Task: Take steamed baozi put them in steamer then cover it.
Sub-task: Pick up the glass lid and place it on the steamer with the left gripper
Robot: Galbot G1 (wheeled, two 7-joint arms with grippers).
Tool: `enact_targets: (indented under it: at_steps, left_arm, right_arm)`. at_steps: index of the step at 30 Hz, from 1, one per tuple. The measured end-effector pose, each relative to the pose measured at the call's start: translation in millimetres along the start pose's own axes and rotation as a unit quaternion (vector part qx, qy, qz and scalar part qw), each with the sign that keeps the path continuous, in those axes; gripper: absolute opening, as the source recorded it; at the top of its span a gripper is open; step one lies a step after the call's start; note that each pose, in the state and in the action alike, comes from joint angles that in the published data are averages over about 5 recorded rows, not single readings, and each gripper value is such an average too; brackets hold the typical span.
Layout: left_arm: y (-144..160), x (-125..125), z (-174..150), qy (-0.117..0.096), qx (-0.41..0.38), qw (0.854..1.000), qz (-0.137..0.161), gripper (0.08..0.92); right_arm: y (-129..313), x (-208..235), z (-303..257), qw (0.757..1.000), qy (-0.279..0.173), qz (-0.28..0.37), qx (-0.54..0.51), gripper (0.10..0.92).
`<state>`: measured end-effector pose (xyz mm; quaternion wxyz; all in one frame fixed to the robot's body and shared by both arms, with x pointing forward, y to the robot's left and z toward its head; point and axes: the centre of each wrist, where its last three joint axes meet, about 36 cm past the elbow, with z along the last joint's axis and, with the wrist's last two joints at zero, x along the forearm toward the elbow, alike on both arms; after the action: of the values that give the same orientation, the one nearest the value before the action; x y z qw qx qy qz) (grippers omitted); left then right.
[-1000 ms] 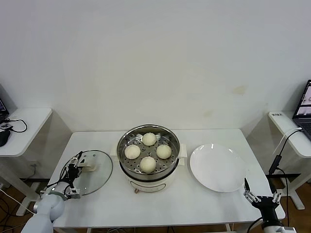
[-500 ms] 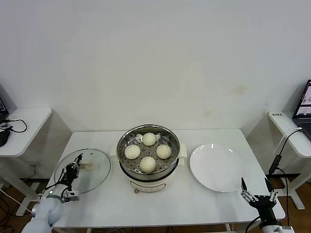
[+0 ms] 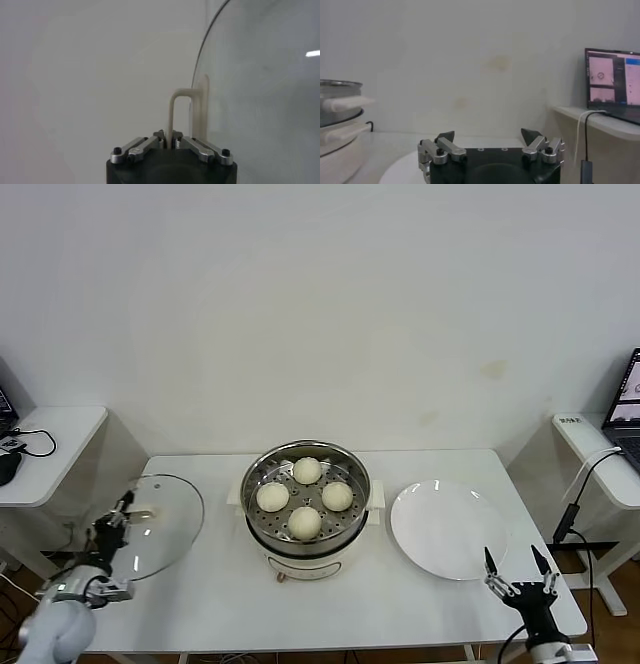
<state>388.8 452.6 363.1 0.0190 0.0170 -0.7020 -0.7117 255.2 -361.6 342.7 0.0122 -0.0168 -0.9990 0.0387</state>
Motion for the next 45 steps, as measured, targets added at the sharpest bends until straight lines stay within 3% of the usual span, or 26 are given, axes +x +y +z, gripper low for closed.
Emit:
enact_targets:
  at_steps: [8, 17, 34, 45]
  left_arm:
    - [61.8, 2.0, -9.6, 0.013, 0.009, 1.0, -0.025, 0.153]
    - [105.1, -4.6, -62.1, -0.012, 0.025, 0.999, -0.027, 0.153]
    - [116.1, -31.5, -205.5, -0.064, 0.042, 0.997, 0.011, 0.153]
    - [111.9, -37.0, -270.7, -0.086, 0.033, 0.996, 0.021, 0.153]
  right_arm:
    - [5.0, -2.2, 0.6, 1.0, 0.003, -0.016, 0.005, 0.823]
    - [9.8, -3.6, 4.1, 0.999, 0.002, -0.019, 0.026, 0.823]
    - [31.0, -5.0, 17.3, 0.997, 0.015, -0.033, 0.073, 0.823]
    - [40.9, -5.8, 24.0, 0.996, 0.02, -0.036, 0.083, 0.823]
